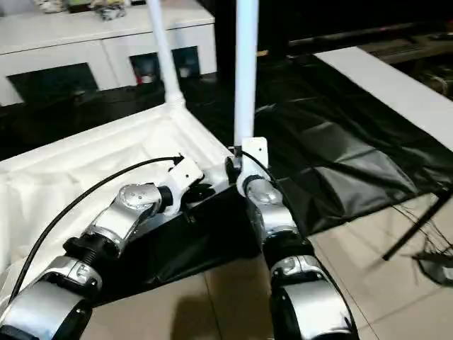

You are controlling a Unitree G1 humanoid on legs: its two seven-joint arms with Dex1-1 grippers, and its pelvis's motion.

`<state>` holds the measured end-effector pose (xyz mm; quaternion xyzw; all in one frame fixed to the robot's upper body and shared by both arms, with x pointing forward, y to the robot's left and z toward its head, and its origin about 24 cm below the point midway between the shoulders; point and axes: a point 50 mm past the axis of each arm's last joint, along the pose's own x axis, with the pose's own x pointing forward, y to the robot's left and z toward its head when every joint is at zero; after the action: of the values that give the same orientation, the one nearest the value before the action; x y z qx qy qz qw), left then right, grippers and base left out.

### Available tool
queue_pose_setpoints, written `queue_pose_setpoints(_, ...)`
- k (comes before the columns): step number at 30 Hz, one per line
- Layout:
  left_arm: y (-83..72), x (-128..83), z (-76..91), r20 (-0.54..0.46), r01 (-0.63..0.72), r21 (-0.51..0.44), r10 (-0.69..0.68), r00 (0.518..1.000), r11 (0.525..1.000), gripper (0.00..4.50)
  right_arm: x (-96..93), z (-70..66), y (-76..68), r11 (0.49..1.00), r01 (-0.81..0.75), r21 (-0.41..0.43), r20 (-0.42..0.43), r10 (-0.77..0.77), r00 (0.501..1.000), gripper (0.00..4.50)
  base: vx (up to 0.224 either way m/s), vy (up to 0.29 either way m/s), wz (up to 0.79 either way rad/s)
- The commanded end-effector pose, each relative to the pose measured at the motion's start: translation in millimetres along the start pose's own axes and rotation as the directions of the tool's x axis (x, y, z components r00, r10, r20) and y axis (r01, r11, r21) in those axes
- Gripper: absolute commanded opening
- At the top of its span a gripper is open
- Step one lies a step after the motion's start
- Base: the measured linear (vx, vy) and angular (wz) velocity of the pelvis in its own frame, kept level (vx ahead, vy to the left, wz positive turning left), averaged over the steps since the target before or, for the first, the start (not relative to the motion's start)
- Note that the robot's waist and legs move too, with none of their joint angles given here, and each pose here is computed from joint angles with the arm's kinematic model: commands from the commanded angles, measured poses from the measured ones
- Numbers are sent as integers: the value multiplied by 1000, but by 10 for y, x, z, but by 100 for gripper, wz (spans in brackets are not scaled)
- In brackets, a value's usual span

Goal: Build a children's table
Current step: Rotate leg to tighten

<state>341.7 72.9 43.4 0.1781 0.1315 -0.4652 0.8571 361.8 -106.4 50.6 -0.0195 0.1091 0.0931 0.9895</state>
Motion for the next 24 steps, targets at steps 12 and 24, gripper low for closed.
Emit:
queue_pose_setpoints(12, 79, -520, 172, 198, 69, -74, -54, 979, 995, 95, -772, 107, -344, 941, -307, -146, 37, 315, 948, 371, 0, 0, 0)
queue_pose_setpoints(24, 57, -1208, -388, -225, -10, -69, -6, 974, 998, 216, -979, 91, -370, 811, -545, -215, -64, 545, 836, 371, 0, 0, 0)
